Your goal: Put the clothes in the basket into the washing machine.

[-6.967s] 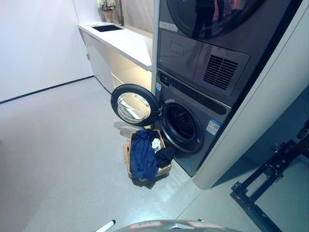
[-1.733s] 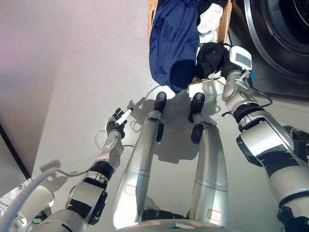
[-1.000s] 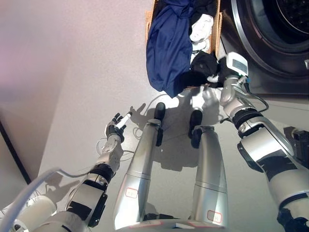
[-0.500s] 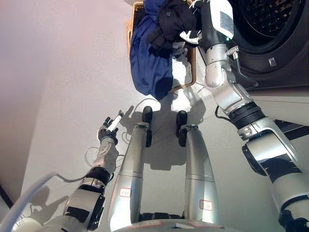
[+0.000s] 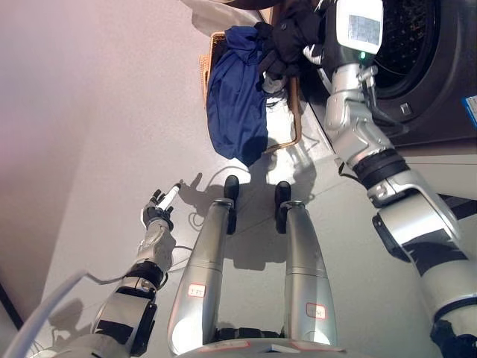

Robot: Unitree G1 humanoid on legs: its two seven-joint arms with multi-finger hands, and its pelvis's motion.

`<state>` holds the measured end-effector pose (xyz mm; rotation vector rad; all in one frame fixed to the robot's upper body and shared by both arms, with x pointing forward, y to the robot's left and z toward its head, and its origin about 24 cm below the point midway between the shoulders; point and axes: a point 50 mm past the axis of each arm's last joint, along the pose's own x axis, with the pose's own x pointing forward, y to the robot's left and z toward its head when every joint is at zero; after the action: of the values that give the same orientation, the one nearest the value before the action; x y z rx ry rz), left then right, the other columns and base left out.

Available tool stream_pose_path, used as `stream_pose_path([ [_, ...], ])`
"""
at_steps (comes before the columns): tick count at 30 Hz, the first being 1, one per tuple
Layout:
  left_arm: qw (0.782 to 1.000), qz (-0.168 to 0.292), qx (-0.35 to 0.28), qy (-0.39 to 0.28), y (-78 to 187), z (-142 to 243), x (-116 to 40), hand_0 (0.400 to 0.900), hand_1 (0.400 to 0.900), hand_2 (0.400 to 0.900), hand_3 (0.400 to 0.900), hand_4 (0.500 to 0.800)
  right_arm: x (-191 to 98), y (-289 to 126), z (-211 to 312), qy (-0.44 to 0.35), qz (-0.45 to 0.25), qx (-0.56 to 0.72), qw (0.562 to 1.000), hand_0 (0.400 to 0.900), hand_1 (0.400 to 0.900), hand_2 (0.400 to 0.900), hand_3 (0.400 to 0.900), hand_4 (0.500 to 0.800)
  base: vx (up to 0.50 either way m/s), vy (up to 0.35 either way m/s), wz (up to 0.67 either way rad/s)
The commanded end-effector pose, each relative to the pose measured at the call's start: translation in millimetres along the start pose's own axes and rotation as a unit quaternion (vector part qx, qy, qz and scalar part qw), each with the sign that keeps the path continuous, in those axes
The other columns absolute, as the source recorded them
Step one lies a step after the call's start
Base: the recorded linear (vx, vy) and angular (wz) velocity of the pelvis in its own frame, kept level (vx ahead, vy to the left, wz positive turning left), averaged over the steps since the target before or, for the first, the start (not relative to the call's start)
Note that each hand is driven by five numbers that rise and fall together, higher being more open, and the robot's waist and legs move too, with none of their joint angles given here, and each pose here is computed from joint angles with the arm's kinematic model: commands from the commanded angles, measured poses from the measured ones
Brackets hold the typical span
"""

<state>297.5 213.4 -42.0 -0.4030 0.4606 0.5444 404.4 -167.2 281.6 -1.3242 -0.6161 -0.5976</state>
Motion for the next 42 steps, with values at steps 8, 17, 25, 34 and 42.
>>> stream_pose_path([
  [8, 0.997, 0.007, 0.059, 0.049, 21.9, -35.2, -5.1, 0.9, 0.9, 0.9, 0.9, 0.8, 32.6, -16.0, 12.3, -0.079, -0.013, -0.27, 0.96, 0.4, 0.4, 0.4, 0.4, 0.5, 0.037, -0.003, -0.02],
  [17, 0.995, -0.006, 0.061, 0.075, 25.8, -47.1, -8.0, 0.9, 0.9, 0.9, 0.9, 0.8, 32.6, -41.7, -84.0, -0.052, 0.091, -0.559, 0.823, 0.4, 0.4, 0.4, 0.4, 0.5, 0.044, -0.01, 0.08],
  [25, 0.993, 0.011, 0.059, 0.102, 42.6, -60.4, -12.4, 0.9, 0.9, 0.9, 0.9, 0.8, 39.7, -82.5, -120.7, 0.001, 0.101, -0.614, 0.783, 0.4, 0.4, 0.4, 0.4, 0.5, 0.033, -0.017, 0.04],
  [34, 0.996, -0.008, 0.048, 0.072, 27.6, -49.9, -10.7, 0.9, 0.9, 0.9, 0.9, 0.8, 58.6, -111.8, -102.5, 0.037, 0.005, -0.54, 0.841, 0.4, 0.4, 0.4, 0.4, 0.5, 0.0, -0.001, 0.01],
  [42, 0.998, -0.027, 0.034, 0.046, 13.2, -41.0, -12.1, 0.9, 0.9, 0.9, 0.9, 0.8, 65.2, -146.1, -103.8, 0.062, -0.099, -0.485, 0.867, 0.4, 0.4, 0.4, 0.4, 0.5, 0.008, -0.017, 0.06],
])
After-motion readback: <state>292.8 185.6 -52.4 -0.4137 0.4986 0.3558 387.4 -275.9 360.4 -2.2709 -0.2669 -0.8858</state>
